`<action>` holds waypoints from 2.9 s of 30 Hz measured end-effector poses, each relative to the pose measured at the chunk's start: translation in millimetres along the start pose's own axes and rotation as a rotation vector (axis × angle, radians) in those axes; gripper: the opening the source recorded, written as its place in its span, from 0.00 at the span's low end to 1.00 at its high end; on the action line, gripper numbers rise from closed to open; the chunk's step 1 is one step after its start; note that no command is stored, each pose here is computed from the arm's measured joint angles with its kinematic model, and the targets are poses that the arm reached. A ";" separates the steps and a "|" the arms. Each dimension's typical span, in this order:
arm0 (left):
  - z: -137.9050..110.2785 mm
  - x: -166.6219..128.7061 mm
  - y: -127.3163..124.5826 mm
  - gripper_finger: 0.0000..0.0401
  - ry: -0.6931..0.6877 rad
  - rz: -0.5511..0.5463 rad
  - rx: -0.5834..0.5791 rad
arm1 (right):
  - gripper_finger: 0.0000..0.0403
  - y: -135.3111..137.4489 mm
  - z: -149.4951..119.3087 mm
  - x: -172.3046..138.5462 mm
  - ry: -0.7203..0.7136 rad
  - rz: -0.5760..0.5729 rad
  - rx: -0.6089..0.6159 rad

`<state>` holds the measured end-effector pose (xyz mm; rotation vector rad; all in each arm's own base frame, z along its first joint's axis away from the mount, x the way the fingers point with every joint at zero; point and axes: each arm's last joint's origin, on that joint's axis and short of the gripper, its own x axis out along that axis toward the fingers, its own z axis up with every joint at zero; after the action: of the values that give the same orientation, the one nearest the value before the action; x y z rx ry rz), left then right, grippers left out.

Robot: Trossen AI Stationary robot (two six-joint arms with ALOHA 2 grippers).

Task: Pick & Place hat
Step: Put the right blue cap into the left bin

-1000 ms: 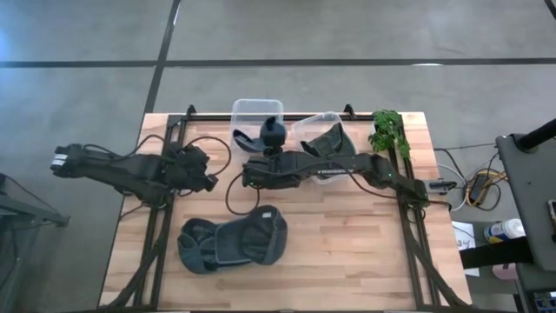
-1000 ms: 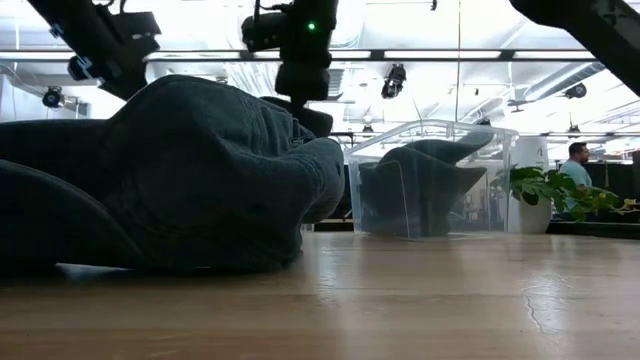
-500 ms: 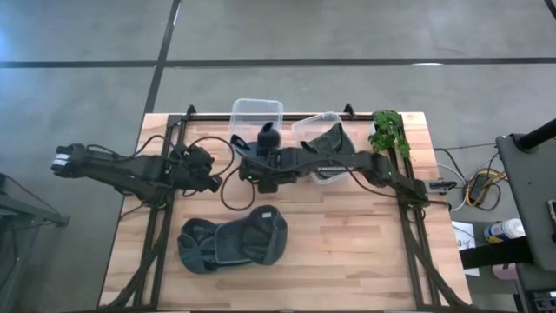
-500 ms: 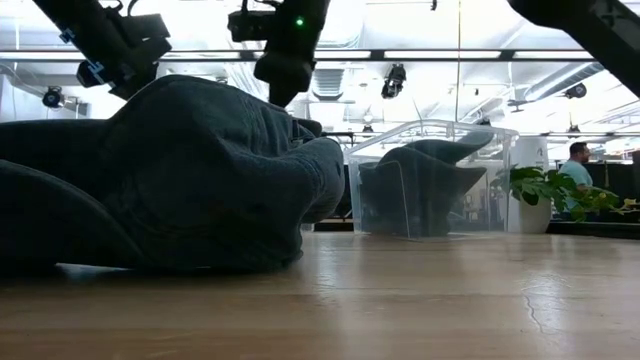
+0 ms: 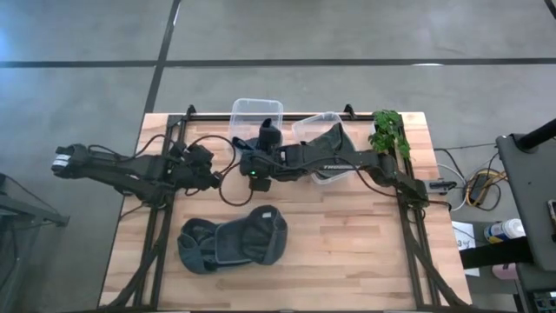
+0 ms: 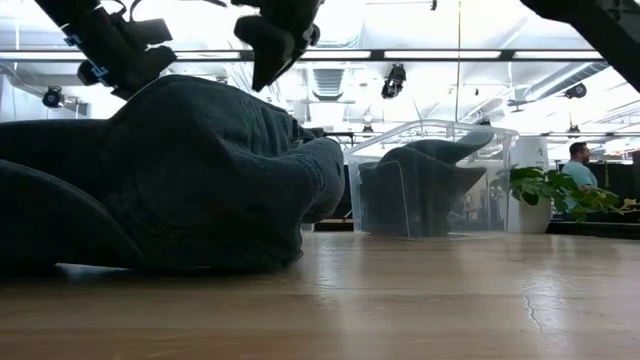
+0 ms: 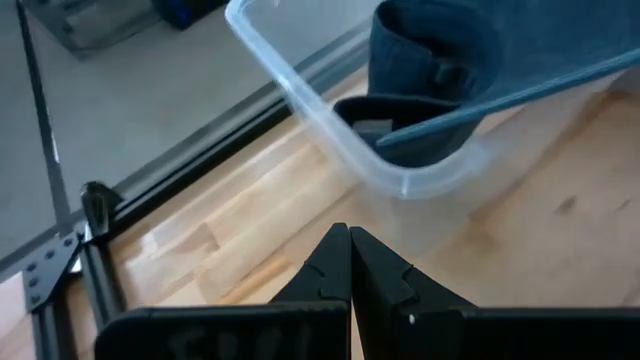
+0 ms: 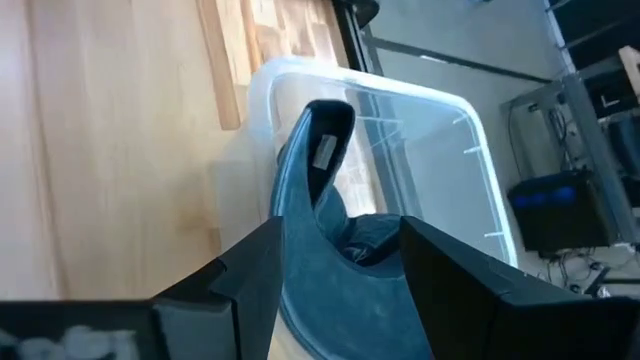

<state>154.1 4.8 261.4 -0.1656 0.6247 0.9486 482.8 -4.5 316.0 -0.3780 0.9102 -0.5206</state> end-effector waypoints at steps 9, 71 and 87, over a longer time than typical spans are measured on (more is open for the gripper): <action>17.5 -2.8 -17.6 0.00 -0.078 -0.256 0.120 | 0.48 -12.2 -8.2 -32.7 0.057 0.010 0.159; 61.0 41.9 -85.7 0.00 0.101 -0.919 -0.142 | 0.41 63.4 -72.8 -270.4 -0.437 0.312 1.228; 17.9 -19.4 -74.0 0.00 0.380 -0.806 -0.140 | 0.41 50.5 -84.3 -194.2 -0.055 0.327 0.880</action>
<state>212.7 -45.1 277.0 -0.6789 0.7512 0.1727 328.8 140.4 367.6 0.5438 0.5953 -0.5512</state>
